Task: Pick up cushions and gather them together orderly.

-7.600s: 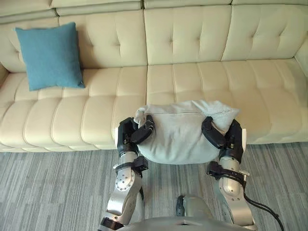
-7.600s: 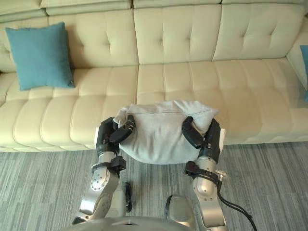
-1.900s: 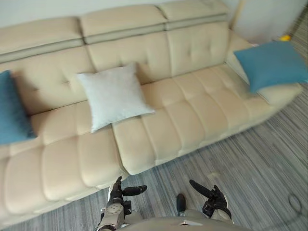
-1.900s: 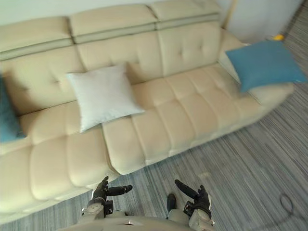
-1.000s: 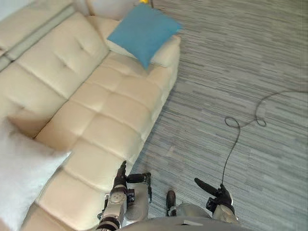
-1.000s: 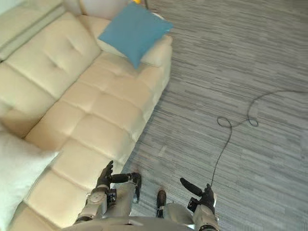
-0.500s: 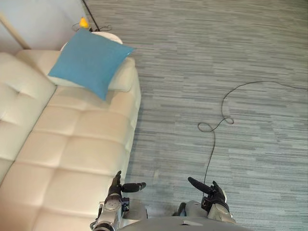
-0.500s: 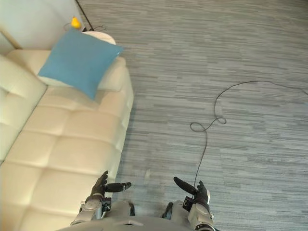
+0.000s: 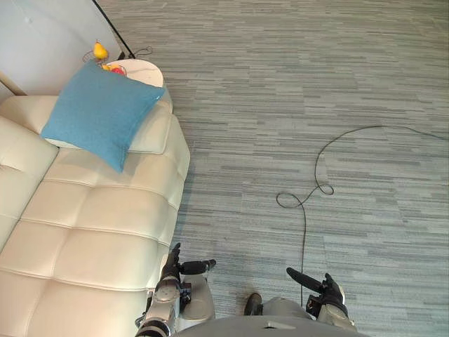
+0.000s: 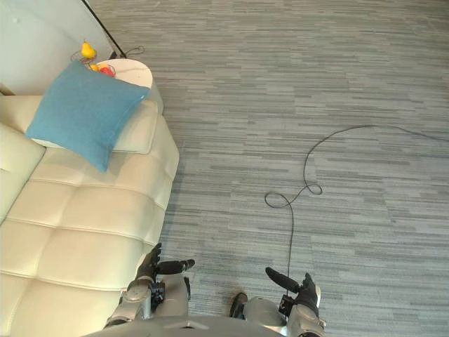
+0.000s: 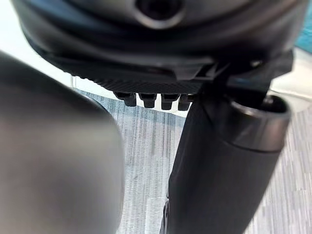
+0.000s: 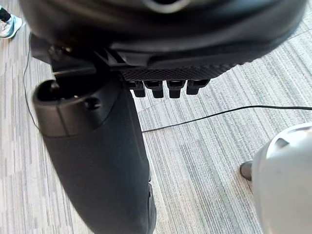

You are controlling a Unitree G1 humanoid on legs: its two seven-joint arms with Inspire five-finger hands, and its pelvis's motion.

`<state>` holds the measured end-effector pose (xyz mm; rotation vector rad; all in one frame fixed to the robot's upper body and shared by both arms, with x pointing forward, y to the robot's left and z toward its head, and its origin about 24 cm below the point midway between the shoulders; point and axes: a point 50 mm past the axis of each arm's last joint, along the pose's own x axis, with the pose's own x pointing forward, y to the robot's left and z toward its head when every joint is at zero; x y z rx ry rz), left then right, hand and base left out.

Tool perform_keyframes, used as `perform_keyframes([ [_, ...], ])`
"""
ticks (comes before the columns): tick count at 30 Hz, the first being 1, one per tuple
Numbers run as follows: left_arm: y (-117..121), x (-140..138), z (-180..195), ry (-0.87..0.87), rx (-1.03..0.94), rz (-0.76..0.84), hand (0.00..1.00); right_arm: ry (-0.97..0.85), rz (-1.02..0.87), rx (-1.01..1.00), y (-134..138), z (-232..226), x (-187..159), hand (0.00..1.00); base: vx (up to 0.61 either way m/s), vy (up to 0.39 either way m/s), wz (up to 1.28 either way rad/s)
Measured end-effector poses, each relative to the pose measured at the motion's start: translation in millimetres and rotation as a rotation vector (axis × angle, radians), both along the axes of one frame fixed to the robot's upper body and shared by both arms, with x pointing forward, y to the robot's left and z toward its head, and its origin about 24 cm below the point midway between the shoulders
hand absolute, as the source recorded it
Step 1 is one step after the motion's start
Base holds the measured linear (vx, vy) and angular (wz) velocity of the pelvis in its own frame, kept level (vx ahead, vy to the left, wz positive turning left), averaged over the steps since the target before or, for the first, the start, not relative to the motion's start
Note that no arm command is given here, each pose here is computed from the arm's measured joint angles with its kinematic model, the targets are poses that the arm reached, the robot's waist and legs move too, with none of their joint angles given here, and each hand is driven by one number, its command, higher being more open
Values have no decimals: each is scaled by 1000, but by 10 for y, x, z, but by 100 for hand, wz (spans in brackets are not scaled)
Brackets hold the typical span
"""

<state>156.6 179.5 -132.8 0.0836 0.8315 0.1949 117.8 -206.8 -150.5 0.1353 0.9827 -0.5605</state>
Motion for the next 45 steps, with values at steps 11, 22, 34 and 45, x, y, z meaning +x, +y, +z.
perform_keyframes([
  [11, 68, -5, -6, 9, -1, 3, 100, 28, 20, 21, 62, -37, -23, 100, 373, 124, 10],
  [22, 88, -112, -57, 49, 0, 23, 100, -18, 70, -2, 52, 8, 8, 100, 355, -54, 64],
  [34, -215, 17, 8, -23, -108, 31, 100, -23, 37, -1, 46, 11, -93, 100, 253, -234, 68],
  [45, -60, -18, -34, 18, -57, 4, 100, 35, 37, 27, 71, -55, -207, 100, 294, 168, 25],
])
